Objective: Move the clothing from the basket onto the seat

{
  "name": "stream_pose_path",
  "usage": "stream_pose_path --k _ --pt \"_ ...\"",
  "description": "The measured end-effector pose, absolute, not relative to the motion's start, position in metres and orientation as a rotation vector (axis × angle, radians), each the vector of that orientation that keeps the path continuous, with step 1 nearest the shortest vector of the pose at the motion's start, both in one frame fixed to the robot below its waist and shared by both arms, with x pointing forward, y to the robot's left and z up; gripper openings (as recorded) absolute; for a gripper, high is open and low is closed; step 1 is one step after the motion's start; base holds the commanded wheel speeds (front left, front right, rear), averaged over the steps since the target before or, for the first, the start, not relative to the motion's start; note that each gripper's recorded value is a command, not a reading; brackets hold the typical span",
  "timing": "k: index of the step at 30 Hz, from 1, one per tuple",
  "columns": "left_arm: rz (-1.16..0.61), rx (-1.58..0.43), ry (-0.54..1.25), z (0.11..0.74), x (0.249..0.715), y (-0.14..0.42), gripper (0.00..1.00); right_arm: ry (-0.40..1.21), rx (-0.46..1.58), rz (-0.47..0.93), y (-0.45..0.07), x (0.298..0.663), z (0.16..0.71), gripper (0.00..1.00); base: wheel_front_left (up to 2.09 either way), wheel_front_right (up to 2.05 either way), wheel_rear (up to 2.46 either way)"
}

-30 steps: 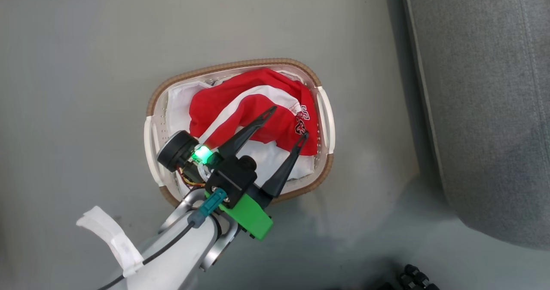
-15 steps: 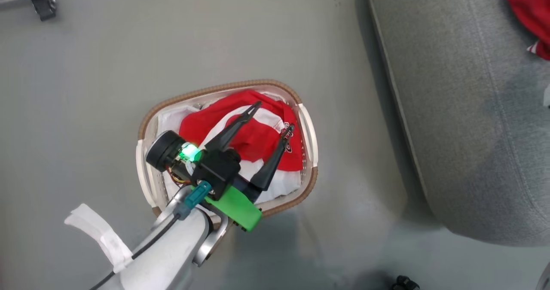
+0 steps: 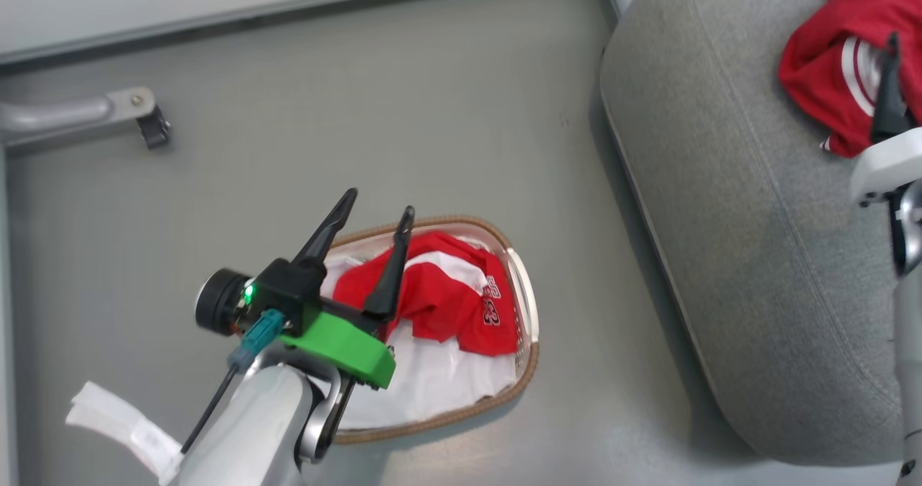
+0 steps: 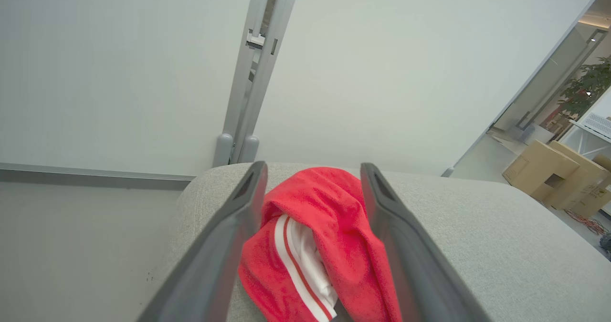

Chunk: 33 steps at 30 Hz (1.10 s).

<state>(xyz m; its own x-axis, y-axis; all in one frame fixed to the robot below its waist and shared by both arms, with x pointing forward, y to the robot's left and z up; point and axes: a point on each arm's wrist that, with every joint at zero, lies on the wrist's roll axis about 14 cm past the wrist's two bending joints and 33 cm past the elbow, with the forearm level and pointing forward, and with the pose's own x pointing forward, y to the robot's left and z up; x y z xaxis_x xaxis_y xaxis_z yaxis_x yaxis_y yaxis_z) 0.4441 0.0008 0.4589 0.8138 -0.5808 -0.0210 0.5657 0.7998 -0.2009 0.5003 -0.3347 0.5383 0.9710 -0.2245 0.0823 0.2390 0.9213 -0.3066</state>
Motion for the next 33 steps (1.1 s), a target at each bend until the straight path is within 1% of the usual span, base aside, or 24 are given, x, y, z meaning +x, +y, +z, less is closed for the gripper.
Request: stream_pose_path --k 2,3,7,16,20,25,33 --pt "-0.567 -0.200 0.068 0.467 0.441 0.013 1.00 -0.056 -0.290 -0.199 -0.318 0.499 0.541 1.00 0.00 0.00 0.00" --pt "-0.511 -0.206 0.058 0.472 0.436 0.029 1.00 -0.067 -0.248 -0.153 -0.297 0.497 0.542 1.00 0.00 0.00 0.00" --pt "-0.397 -0.228 0.045 0.479 0.425 0.059 1.00 -0.109 -0.161 -0.088 -0.263 0.491 0.551 1.00 0.00 0.00 0.00" --pt "-0.174 -0.250 0.064 0.468 0.387 0.121 1.00 -0.113 -0.007 0.035 -0.195 0.453 0.530 1.00 0.00 0.00 0.00" --pt "-0.118 -0.259 0.067 0.464 0.371 0.137 1.00 -0.089 0.014 0.062 -0.182 0.429 0.516 1.00 0.00 0.00 0.00" --pt "-0.086 -0.265 0.066 0.463 0.356 0.146 1.00 -0.053 0.116 0.099 -0.165 0.404 0.500 1.00 0.00 0.00 0.00" --pt "-0.071 -0.262 0.039 0.470 0.352 0.152 1.00 -0.026 0.134 0.163 -0.142 0.388 0.492 1.00 0.00 0.00 0.00"
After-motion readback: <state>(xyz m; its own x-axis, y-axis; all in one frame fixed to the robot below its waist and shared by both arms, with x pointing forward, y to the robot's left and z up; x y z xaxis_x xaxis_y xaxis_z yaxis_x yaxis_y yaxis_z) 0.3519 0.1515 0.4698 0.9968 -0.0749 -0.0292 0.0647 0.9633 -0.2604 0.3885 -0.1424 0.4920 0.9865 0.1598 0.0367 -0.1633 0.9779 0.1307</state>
